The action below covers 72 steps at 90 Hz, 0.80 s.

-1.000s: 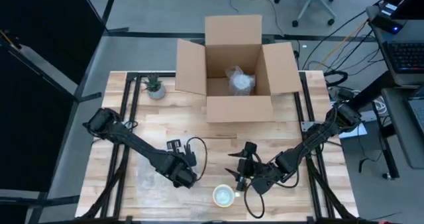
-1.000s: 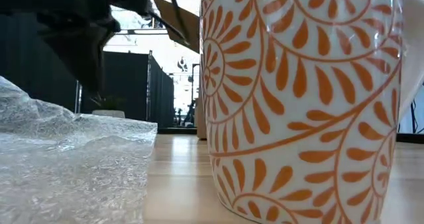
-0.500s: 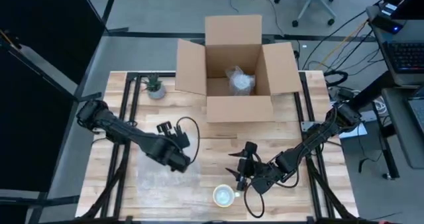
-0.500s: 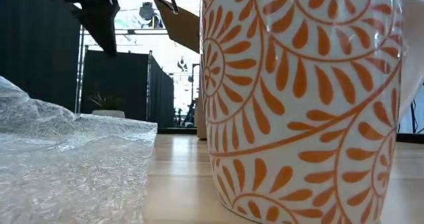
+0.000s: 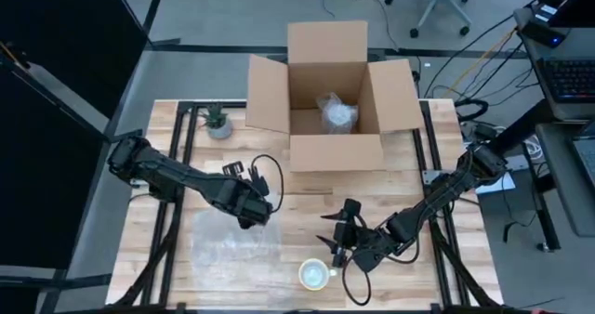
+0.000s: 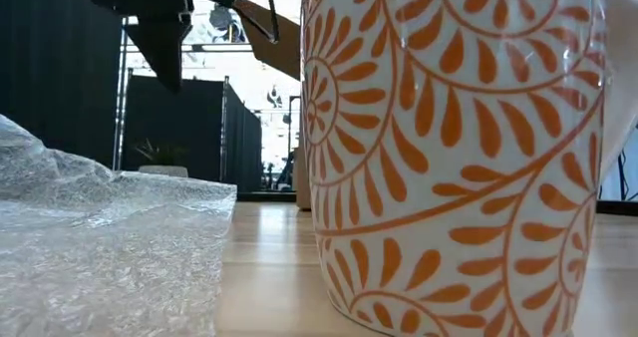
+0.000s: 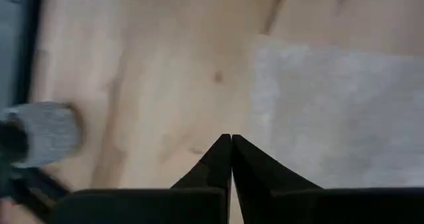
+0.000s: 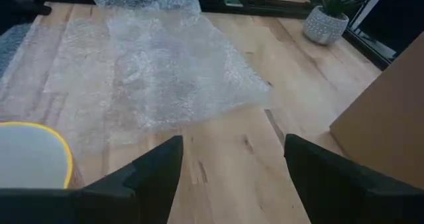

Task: Wrap mug
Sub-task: Wrap the orange patterned mug with bubble wrap

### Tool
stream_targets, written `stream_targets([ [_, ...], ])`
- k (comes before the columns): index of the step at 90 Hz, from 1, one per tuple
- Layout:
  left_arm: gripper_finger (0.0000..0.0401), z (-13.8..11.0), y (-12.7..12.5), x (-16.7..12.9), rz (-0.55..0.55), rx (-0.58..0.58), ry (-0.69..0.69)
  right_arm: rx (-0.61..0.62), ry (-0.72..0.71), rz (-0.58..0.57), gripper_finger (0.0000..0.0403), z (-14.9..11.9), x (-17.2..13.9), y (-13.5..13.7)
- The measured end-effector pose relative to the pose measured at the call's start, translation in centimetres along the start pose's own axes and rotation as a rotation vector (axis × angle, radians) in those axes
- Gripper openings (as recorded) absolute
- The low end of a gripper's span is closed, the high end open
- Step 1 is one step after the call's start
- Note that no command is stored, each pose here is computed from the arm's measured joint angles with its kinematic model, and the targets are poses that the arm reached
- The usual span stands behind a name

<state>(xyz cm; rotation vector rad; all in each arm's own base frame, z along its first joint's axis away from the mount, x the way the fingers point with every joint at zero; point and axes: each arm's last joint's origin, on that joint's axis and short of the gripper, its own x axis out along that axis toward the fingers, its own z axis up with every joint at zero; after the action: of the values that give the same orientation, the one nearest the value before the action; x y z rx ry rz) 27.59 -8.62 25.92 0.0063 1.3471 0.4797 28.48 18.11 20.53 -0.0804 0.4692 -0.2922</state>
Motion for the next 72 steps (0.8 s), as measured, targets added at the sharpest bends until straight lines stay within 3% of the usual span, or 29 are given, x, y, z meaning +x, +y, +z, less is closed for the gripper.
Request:
stream_targets([
  [42,0.0009,-2.1,-3.0,-1.4,-0.059,-0.074,-0.049,0.007,0.001,0.001,0.0249,0.0,0.0,0.0],
  [72,0.0148,-3.8,-5.7,-2.7,-0.151,-0.096,-0.113,0.008,0.001,0.001,0.0249,0.0,0.0,0.0],
])
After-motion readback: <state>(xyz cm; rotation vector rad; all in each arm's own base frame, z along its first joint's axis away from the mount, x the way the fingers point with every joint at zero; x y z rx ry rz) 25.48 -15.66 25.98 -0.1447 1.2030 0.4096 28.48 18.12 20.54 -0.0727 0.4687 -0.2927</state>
